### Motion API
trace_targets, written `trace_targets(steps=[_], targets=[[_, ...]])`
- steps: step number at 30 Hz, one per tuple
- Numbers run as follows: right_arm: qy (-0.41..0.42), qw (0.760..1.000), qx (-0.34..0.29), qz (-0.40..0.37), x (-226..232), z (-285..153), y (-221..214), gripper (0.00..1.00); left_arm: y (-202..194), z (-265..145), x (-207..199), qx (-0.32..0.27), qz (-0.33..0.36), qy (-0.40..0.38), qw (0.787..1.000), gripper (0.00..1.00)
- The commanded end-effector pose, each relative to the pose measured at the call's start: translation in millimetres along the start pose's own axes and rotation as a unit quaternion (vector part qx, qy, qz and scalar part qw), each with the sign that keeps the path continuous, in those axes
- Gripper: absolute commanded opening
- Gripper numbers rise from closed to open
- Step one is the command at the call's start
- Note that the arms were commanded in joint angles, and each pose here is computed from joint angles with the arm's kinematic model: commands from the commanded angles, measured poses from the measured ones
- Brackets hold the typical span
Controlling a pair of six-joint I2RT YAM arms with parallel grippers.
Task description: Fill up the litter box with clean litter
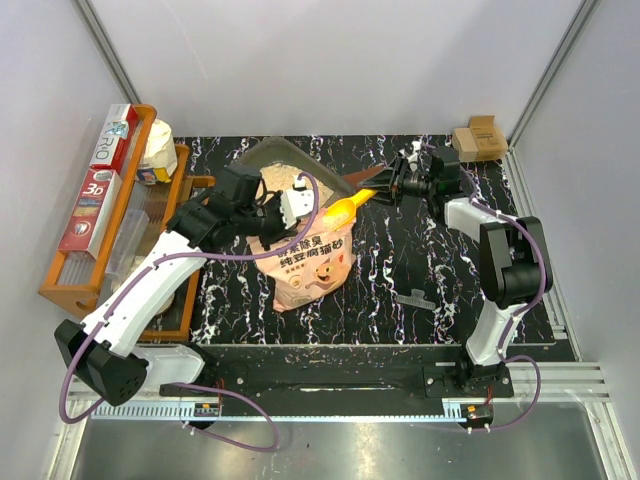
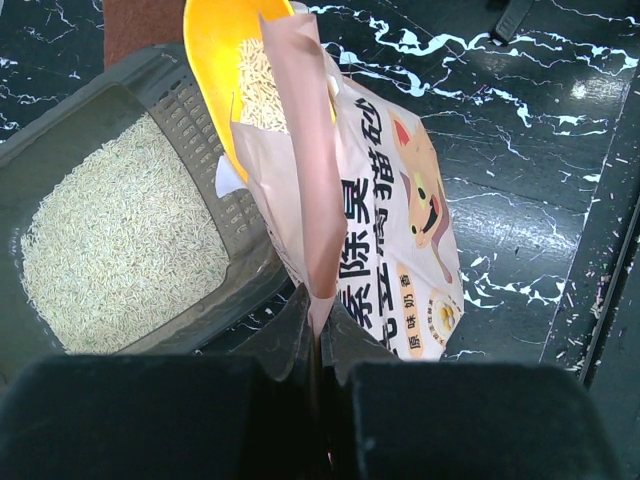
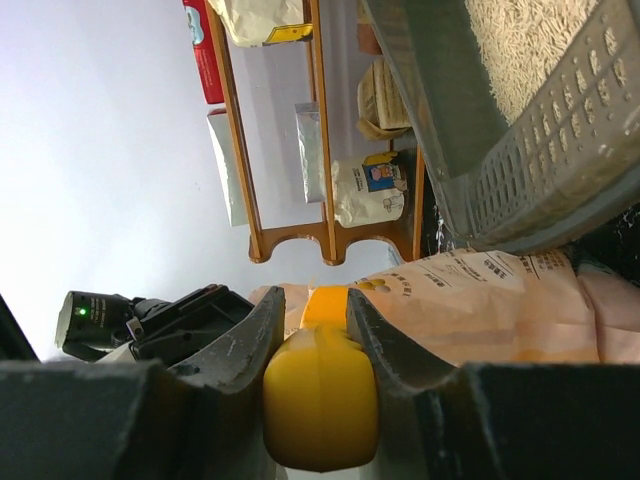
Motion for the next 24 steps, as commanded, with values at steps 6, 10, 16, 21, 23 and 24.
trace_targets(steps=[6,10,16,21,23,24], targets=[[0.002,0.998,-0.063,-0.03,19.6,-19.7,25.9,0.0,20.0,-28.0,-4.9,-0.04,0.03,0.028,0.998,0.0],[0.012,0.998,-0.058,-0.013,10.9,-18.6,27.8,0.0,16.7,-32.6,-6.4,-0.036,0.031,0.035,0.998,0.0],[0.019,0.999,-0.028,0.035,-19.6,-10.4,26.0,0.0,16.6,-35.1,-6.1,-0.033,0.031,0.04,0.998,0.0],[0.026,0.998,-0.017,0.06,-28.7,-6.8,29.1,0.0,14.4,-37.5,-4.5,-0.02,0.035,0.048,0.998,0.0],[0.03,0.998,-0.023,0.057,-26.7,-4.8,35.1,0.0,11.5,-38.7,-4.7,-0.012,0.035,0.049,0.998,0.0],[0.032,0.998,-0.028,0.053,-26.0,-4.2,38.6,0.0,10.4,-39.0,-4.9,-0.01,0.036,0.049,0.998,0.0]])
Point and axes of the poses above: each gripper's point midway between its finger pads, its own z axis out along the fingers, its own x axis along the line the jaws close on, y = z × x, the point moved 7 cm from there along -z, back along the fingers, and after that the axes turned 13 degrees about -z, right-handed, at the moved point
